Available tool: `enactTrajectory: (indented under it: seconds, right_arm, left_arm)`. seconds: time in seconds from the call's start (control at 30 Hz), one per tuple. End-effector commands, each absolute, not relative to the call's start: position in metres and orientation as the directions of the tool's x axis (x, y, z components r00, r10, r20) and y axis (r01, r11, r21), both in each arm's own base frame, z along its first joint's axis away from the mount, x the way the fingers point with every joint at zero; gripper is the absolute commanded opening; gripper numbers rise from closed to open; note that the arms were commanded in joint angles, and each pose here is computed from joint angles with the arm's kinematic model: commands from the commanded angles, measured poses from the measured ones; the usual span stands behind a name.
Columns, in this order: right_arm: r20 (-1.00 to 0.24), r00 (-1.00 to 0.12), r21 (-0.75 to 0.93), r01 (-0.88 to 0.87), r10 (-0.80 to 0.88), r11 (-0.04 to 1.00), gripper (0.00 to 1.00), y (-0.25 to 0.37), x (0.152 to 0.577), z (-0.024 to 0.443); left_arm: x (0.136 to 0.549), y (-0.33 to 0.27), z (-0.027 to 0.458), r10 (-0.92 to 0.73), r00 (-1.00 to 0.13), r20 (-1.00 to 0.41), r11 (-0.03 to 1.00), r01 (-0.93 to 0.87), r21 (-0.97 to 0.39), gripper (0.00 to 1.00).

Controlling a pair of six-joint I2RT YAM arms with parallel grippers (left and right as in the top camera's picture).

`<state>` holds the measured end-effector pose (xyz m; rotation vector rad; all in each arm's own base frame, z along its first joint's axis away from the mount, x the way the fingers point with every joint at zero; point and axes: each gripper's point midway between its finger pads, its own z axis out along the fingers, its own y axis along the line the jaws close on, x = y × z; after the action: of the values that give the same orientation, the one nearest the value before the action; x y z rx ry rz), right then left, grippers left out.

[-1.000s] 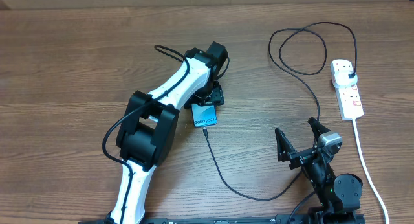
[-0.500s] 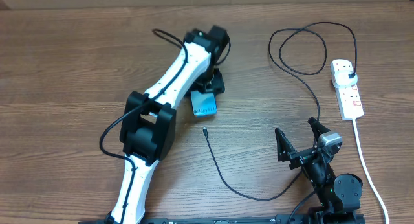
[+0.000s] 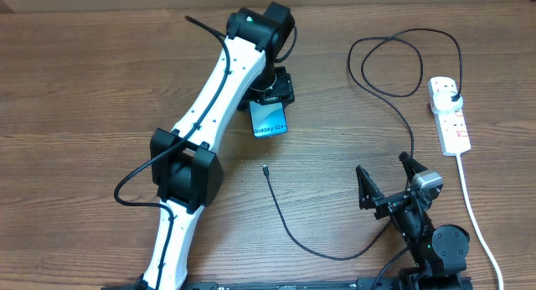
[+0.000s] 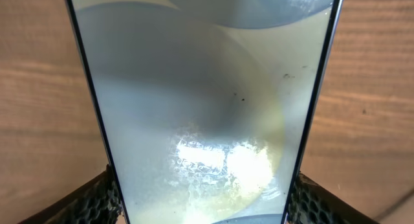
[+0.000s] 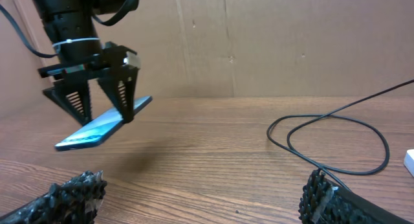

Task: Plug charger to phone and switch on socket
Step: 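Lift the phone with the left gripper and tilt it upright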

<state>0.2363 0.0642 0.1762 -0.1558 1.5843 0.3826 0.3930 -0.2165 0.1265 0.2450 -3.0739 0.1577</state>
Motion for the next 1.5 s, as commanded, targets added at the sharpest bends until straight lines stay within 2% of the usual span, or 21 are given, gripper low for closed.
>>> enactTrajectory:
  seconds: [0.0,0.1,0.23,0.5,0.7,1.0,1.47]
  right_arm:
    - [-0.989,-0.061,0.15,-0.335,0.137,0.93,1.0,0.065,0.236,0.173]
    - [-0.989,-0.061,0.15,-0.335,0.137,0.93,1.0,0.065,0.236,0.173]
    - [-0.989,-0.061,0.15,-0.335,0.137,0.93,1.0,0.065,0.236,0.173]
    - [-0.989,-0.061,0.15,-0.335,0.137,0.93,1.0,0.065,0.236,0.173]
    - [-0.989,-0.061,0.15,-0.335,0.137,0.93,1.0,0.065,0.236,0.173]
    - [-0.989,-0.061,0.15,-0.335,0.137,0.93,1.0,0.065,0.236,0.173]
    - [-0.989,-0.061,0.15,-0.335,0.137,0.93,1.0,0.065,0.236,0.173]
  left_arm:
    - [0.39,-0.214,0.141,-0.174,-0.976,0.128,0.961,-0.197,-0.194,0.04]
    - [0.386,-0.209,0.144,-0.195,-0.961,0.197,0.942,-0.24,-0.237,0.04]
    - [0.385,-0.21,0.155,-0.159,-0.95,0.271,0.895,-0.254,-0.367,0.04]
    - [0.393,-0.218,0.185,-0.147,-0.909,0.39,0.724,-0.368,-0.584,0.04]
    - [0.398,-0.213,0.191,-0.225,-0.854,0.468,0.665,-0.486,-0.567,0.04]
    - [0.407,-0.208,0.211,-0.221,-0.812,0.541,0.542,-0.563,-0.624,0.04]
    - [0.409,-0.204,0.211,-0.238,-0.799,0.552,0.532,-0.583,-0.614,0.04]
